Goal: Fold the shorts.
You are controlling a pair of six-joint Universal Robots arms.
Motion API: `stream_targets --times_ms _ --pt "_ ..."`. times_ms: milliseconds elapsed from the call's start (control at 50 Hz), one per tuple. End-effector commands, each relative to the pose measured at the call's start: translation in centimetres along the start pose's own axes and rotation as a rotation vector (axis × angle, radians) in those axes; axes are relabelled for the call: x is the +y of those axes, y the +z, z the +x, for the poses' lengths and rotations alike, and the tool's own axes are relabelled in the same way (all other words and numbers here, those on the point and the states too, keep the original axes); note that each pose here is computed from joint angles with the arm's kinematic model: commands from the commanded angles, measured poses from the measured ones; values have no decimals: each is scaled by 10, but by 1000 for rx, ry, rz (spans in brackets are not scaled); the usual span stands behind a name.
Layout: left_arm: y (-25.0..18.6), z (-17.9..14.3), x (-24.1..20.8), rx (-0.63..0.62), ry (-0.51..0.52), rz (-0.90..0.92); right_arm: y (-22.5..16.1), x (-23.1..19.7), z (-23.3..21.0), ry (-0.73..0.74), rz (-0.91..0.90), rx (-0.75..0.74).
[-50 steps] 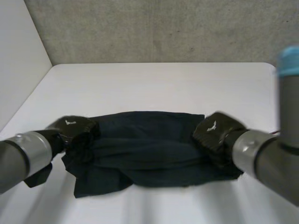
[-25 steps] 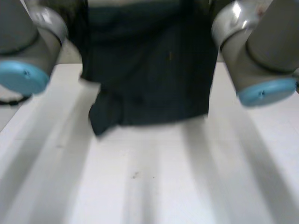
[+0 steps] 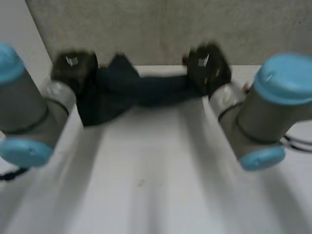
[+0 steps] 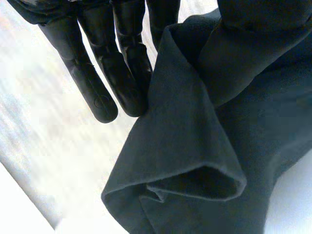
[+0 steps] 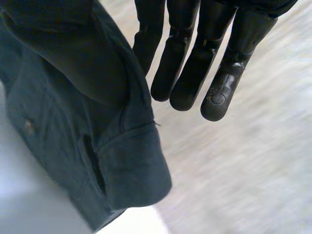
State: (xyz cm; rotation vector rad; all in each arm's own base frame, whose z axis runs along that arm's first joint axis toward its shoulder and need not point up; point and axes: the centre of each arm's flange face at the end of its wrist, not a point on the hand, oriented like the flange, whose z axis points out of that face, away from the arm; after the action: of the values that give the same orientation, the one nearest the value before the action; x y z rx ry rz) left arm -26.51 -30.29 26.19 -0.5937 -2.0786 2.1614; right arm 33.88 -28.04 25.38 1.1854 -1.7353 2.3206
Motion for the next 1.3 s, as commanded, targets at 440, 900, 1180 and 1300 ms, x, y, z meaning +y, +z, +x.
stream_targets --times_ms 440,900,1180,1300 --pt "-113 15 79 186 243 -491 -109 48 -45 66 -532 -491" --pt "-160 7 62 146 224 -340 -94 74 -34 549 -553 -271" --pt "-176 8 86 141 213 -406 -85 72 -38 562 -532 -274" --pt "-163 6 96 116 207 -413 -85 73 -39 562 -535 -273"
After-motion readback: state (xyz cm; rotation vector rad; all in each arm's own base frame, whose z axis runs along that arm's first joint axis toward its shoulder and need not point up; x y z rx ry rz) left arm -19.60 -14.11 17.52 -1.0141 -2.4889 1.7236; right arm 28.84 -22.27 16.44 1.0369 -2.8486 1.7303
